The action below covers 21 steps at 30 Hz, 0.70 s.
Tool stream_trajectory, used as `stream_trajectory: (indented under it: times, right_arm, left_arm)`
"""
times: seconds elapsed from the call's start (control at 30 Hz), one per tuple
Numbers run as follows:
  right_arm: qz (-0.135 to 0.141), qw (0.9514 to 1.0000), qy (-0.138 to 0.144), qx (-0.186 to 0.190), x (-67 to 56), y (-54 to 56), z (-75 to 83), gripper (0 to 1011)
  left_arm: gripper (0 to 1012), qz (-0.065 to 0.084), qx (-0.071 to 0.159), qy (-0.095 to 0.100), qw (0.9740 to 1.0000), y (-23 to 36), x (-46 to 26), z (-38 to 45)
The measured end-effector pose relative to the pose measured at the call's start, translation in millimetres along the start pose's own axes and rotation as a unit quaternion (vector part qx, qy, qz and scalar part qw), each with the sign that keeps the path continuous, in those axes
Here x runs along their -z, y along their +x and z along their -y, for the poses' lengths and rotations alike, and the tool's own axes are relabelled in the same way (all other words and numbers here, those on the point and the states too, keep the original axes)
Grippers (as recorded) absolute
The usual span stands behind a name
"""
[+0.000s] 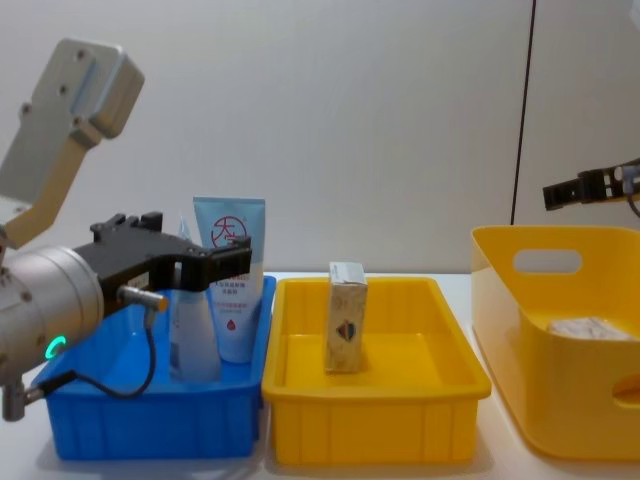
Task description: Bimanual collaborative sorting of washing and personal care products
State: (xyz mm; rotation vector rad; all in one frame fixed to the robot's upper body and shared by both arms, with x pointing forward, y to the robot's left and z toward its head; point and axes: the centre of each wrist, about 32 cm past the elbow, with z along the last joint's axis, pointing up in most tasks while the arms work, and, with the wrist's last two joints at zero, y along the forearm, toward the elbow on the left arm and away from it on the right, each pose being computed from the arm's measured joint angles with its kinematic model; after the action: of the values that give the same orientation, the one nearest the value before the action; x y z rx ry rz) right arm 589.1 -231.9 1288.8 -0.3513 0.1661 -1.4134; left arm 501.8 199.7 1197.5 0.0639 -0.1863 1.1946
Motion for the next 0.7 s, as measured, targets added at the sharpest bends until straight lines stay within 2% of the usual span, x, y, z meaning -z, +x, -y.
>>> stream_trajectory:
  times: [0.3,0.6,0.7]
  right_arm:
    - [0.000,1.0000,0.000,0.000,-0.3,-0.4,-0.4,1002]
    - [0.000,1.0000,0.000,0.000,-0.4,-0.3,-0.6,1002]
    - [0.000,1.0000,0.000,0.000,-0.4,-0.3,-0.6,1002]
  left_arm:
    - [1002,-0.020,-0.017,0.026,0.9993,6.4,15.8,14.8]
    - [1001,-0.031,-0.024,0.036,0.9986,14.0,28.8,31.2]
    - [1001,-0.032,-0.025,0.037,0.9985,15.4,30.6,34.6]
